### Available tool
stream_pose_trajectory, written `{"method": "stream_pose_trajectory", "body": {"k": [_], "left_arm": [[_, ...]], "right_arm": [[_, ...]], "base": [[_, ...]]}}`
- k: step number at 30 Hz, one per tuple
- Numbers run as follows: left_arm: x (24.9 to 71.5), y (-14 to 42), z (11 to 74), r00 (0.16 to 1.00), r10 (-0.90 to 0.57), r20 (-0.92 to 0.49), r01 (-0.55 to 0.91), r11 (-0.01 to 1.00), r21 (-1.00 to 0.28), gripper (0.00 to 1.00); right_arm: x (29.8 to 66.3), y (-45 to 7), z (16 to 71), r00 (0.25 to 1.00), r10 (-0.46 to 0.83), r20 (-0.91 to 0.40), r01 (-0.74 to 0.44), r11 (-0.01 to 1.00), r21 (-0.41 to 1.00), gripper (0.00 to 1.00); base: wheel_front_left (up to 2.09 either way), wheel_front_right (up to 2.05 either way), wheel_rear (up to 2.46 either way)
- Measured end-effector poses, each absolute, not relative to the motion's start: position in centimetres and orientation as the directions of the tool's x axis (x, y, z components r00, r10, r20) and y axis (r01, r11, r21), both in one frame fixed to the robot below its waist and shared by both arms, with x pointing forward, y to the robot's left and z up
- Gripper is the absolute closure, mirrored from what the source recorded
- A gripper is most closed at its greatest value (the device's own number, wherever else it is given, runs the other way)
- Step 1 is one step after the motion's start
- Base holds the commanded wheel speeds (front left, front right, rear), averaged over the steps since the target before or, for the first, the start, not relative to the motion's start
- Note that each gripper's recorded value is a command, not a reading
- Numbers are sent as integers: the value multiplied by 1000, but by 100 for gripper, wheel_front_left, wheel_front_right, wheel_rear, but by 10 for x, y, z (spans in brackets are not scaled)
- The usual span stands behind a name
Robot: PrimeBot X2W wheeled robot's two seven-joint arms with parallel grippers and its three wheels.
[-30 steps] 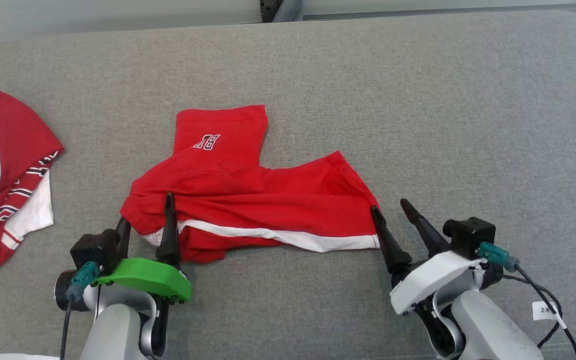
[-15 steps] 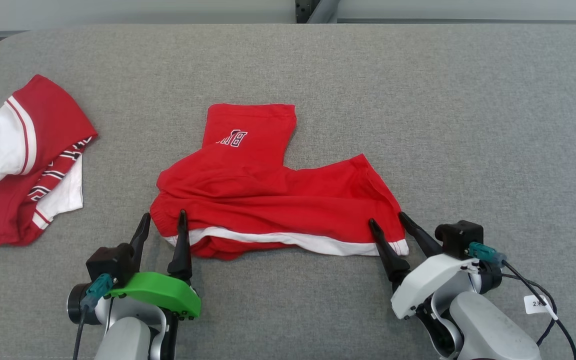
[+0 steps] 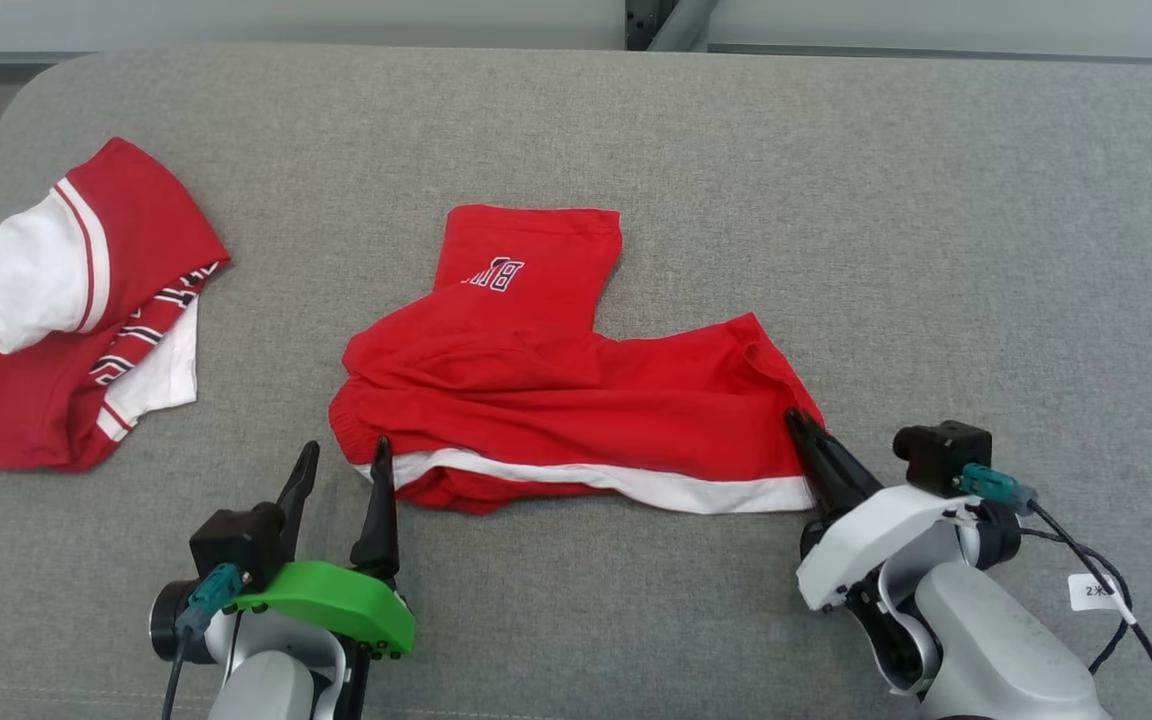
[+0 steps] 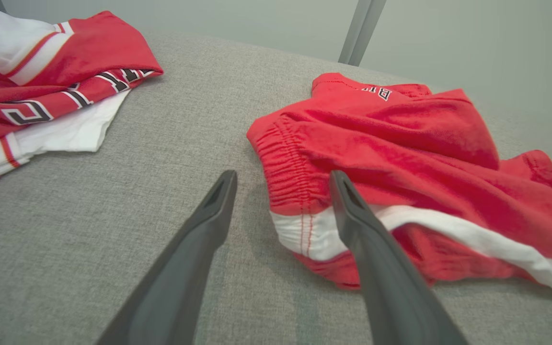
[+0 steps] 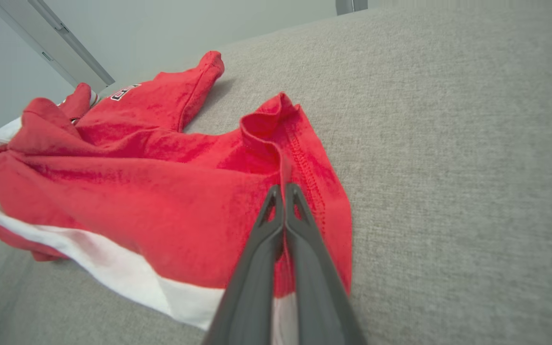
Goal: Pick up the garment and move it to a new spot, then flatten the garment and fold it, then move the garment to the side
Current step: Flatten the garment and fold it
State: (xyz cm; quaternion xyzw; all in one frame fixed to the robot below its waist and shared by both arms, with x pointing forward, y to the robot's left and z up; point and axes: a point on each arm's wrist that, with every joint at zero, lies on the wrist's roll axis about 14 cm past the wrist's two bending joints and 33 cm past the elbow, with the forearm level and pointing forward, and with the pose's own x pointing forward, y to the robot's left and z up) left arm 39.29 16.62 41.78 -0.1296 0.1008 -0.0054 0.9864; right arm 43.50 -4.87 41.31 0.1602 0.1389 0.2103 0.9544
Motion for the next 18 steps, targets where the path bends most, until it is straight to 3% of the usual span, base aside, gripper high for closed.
{"method": "stream_pose_trajectory", "body": {"k": [16, 17, 18], "left_arm": [[384, 165, 423, 981, -47, -187, -1, 969, -248, 0], [383, 165, 423, 981, -47, -186, 0, 969, -246, 0], [383, 165, 424, 982, -48, -184, 2, 970, -245, 0]], "right_arm": [[473, -77, 424, 921, 347, -176, -263, 889, 375, 100], [475, -77, 424, 922, 344, -175, -262, 891, 372, 62], [476, -78, 425, 925, 337, -177, -255, 893, 370, 0]], "base": [[0, 0, 0], [0, 0, 0], [0, 0, 0]]}}
